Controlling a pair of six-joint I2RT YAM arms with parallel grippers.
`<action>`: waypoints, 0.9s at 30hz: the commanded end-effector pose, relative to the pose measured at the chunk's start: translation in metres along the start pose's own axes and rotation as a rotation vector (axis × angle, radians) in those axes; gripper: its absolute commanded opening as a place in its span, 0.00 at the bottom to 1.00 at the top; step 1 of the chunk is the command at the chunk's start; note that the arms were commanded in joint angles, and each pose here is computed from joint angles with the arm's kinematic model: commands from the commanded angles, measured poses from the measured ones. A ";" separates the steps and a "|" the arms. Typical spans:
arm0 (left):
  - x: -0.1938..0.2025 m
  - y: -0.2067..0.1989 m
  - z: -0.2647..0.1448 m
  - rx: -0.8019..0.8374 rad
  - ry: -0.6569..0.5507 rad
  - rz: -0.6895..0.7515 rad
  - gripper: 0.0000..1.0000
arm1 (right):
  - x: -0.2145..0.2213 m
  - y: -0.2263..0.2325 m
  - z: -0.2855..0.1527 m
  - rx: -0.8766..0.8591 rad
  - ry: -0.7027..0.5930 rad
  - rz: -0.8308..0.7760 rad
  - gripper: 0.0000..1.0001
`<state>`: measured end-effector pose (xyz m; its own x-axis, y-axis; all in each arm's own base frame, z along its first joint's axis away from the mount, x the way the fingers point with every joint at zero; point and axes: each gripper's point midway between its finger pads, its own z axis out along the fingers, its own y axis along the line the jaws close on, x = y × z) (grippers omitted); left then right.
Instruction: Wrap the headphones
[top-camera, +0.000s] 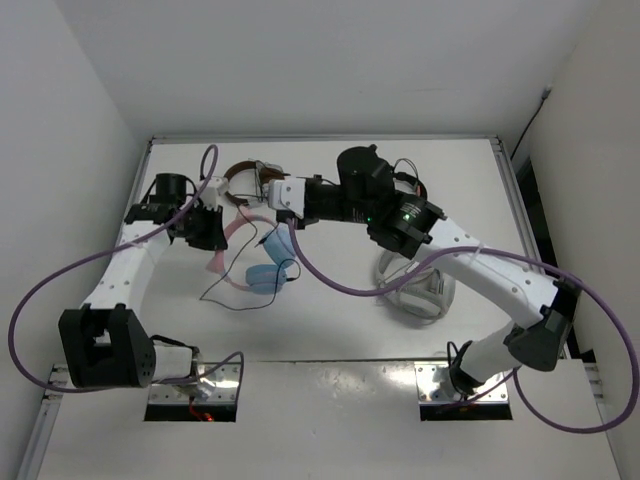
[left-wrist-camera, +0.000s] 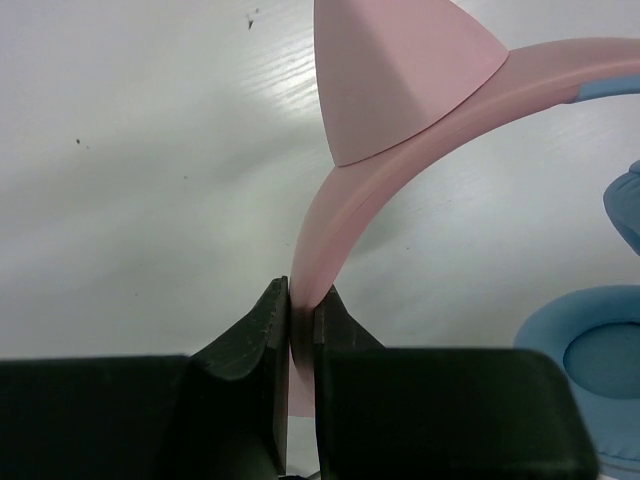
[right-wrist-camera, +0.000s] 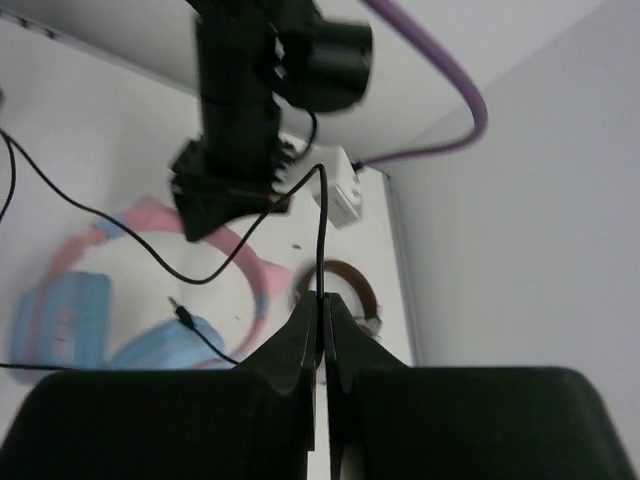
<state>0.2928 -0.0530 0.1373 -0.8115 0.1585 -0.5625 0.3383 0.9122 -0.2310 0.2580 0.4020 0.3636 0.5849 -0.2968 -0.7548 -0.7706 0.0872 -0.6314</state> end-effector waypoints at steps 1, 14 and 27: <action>-0.018 -0.026 -0.021 0.091 -0.108 0.068 0.00 | 0.006 -0.030 -0.004 0.074 0.059 -0.081 0.00; -0.006 -0.025 -0.030 0.051 -0.108 0.157 0.00 | 0.052 -0.081 -0.033 0.246 0.166 -0.172 0.00; -0.016 -0.050 -0.052 0.136 -0.160 0.210 0.00 | 0.163 -0.115 -0.050 0.299 0.290 -0.088 0.00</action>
<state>0.2616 -0.0658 0.1629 -0.7088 0.2890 -0.6435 0.5094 0.8407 -0.1835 0.4234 0.2976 0.3249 0.4991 -0.5923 -0.6326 -0.5919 0.3002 -0.7481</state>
